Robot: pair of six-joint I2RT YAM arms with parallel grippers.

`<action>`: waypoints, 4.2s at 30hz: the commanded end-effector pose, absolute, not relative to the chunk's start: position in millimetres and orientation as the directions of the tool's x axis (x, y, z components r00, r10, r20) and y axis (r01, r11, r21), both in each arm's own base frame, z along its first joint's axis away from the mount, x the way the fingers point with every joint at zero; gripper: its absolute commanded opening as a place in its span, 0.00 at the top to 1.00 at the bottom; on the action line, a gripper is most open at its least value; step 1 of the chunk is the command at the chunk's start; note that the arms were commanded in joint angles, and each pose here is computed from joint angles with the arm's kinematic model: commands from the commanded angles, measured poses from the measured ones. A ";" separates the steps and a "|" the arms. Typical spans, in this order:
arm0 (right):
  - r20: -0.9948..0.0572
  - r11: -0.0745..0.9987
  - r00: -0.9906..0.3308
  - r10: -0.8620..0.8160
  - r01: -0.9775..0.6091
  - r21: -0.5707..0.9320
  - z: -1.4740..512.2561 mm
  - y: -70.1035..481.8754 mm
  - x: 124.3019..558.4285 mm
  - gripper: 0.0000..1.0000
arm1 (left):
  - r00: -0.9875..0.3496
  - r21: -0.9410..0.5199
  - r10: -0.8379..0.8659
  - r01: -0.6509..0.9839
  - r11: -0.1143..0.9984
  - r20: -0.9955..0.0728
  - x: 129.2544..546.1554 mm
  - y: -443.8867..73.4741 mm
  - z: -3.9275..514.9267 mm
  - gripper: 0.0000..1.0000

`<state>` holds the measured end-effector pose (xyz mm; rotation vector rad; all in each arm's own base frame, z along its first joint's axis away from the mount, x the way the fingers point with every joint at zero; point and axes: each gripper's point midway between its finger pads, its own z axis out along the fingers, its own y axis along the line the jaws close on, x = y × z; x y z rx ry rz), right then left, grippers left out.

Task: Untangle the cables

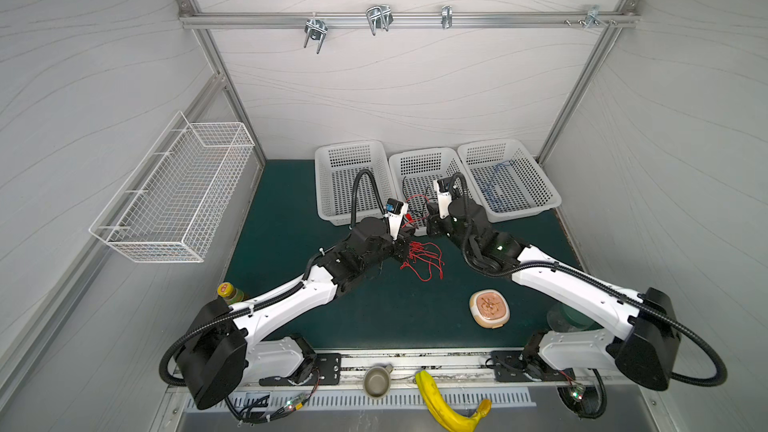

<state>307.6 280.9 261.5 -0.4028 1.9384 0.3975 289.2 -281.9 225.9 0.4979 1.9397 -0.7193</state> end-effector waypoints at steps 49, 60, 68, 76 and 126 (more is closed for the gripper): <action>-0.754 0.659 -0.583 -0.304 -0.700 0.275 112.0 379.2 220.1 0.48 | -0.272 -0.180 -0.032 0.540 0.822 -0.962 288.9 -242.0 360.6 1.00; -0.735 0.710 -0.602 -0.312 -0.662 0.241 84.7 372.7 227.5 1.00 | -0.261 -0.171 -0.032 0.529 0.831 -0.965 287.5 -236.6 367.8 1.00; -0.787 0.762 -0.525 -0.322 -0.637 0.113 107.7 368.8 252.5 1.00 | -0.303 -0.173 0.004 0.555 0.813 -0.953 282.1 -241.4 352.2 1.00; -0.811 0.793 -0.499 -0.306 -0.604 0.073 119.8 368.5 273.1 1.00 | -0.328 -0.147 0.054 0.559 0.816 -0.943 272.1 -233.2 339.3 1.00; -0.774 0.714 -0.539 -0.332 -0.680 0.167 98.2 363.3 253.2 1.00 | -0.219 -0.095 -0.056 0.170 0.981 -0.974 339.8 -124.9 438.5 1.00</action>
